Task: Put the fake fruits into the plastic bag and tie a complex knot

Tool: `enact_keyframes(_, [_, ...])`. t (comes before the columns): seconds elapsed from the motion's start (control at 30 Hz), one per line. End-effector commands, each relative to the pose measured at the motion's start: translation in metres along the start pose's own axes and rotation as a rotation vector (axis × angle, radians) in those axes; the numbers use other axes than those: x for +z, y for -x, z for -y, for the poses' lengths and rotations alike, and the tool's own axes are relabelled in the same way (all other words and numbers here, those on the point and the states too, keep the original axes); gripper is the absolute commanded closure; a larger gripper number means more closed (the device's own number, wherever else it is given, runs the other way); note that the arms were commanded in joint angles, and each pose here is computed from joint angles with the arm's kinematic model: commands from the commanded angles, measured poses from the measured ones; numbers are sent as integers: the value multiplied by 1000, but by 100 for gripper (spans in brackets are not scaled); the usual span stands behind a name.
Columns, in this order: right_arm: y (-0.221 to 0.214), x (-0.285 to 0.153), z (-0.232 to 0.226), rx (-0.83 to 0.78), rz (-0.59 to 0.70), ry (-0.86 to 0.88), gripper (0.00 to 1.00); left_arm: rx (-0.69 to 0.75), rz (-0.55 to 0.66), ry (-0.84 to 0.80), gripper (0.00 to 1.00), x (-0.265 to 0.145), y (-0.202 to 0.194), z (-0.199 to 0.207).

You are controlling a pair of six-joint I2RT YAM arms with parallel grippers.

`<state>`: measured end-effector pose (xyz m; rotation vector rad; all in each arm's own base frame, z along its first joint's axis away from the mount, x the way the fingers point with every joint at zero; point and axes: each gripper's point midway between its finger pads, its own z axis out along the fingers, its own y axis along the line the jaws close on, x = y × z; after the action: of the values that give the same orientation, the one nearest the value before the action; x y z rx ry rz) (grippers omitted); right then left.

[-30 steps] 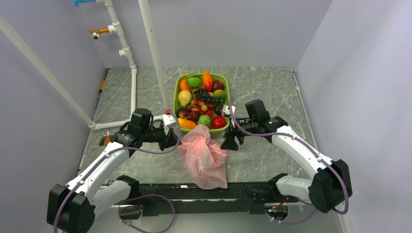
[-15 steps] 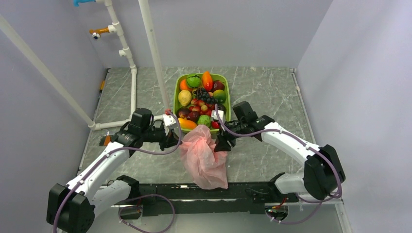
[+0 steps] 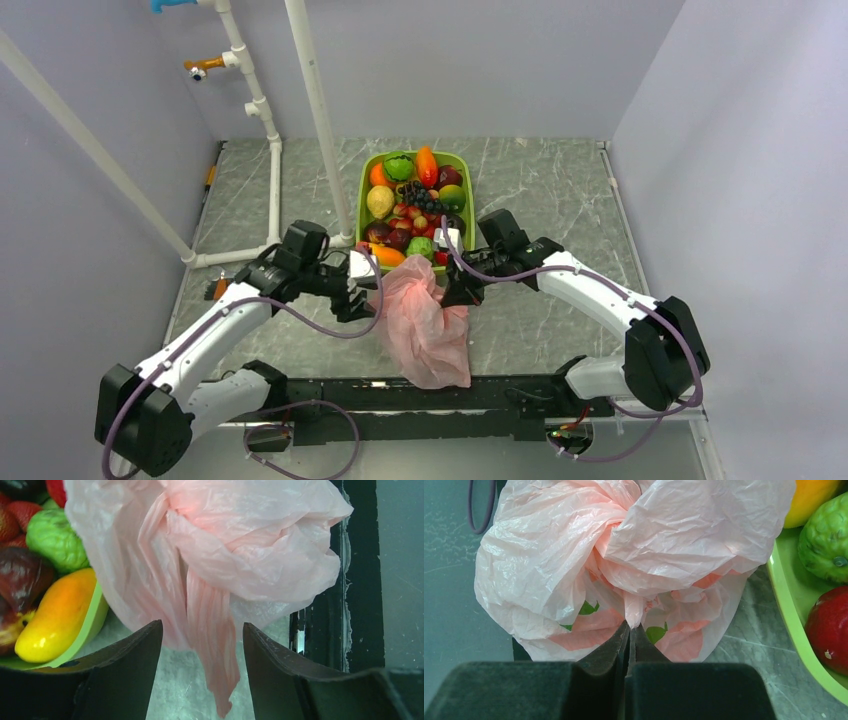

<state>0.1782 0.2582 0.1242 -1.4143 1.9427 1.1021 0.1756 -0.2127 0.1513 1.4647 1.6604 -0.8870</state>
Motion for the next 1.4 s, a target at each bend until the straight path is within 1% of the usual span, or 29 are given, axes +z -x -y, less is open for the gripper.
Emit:
enact_keyframes(0.0, [30,-9,-4,-77,71,-1,100,79,-62,-41,36,9,1,1])
enact_keyframes(0.1, [32,-13,-5,-84,67,-13,100,63,-149,-42,48,10,-18,1])
enact_keyframes(0.13, [31,-15,-6,-86,62,-18,100,56,-181,-41,57,9,-24,0])
enact_keyframes(0.2, [27,-20,-8,-88,50,-28,100,50,-229,-38,87,4,-34,2])
enact_keyframes(0.23, [24,-22,-9,-93,39,-37,100,50,-249,-27,99,2,-38,2])
enact_keyframes(0.33, [14,-33,-9,-103,5,-77,100,73,-275,40,100,-12,-43,-6])
enact_keyframes(0.43, [5,-48,-2,-104,-24,-130,100,74,-280,149,100,-30,-44,-23])
enact_keyframes(0.5, [2,-59,3,-110,-40,-171,100,67,-274,212,100,-44,-37,-35])
enact_keyframes(0.67, [-2,-94,9,-150,-98,-278,100,41,-167,295,100,-76,1,-48])
enact_keyframes(0.73, [-16,-106,1,-141,-160,-282,100,65,-139,307,100,-86,12,-47])
enact_keyframes(0.8, [-32,-113,-4,-145,-209,-293,100,83,-138,324,100,-91,12,-47])
enact_keyframes(0.93, [-71,-112,-7,-152,-298,-299,100,71,-174,346,100,-87,-14,-56])
enact_keyframes(1.07, [-118,-104,3,-123,-392,-312,100,27,-260,373,100,-79,-66,-72])
enact_keyframes(1.2, [-145,-100,12,-113,-437,-333,100,5,-313,414,100,-78,-101,-89])
enact_keyframes(1.3, [-154,-100,16,-101,-457,-336,100,38,-324,402,100,-75,-107,-91])
enact_keyframes(1.37, [-151,-105,17,-100,-459,-342,100,60,-295,418,100,-78,-94,-96])
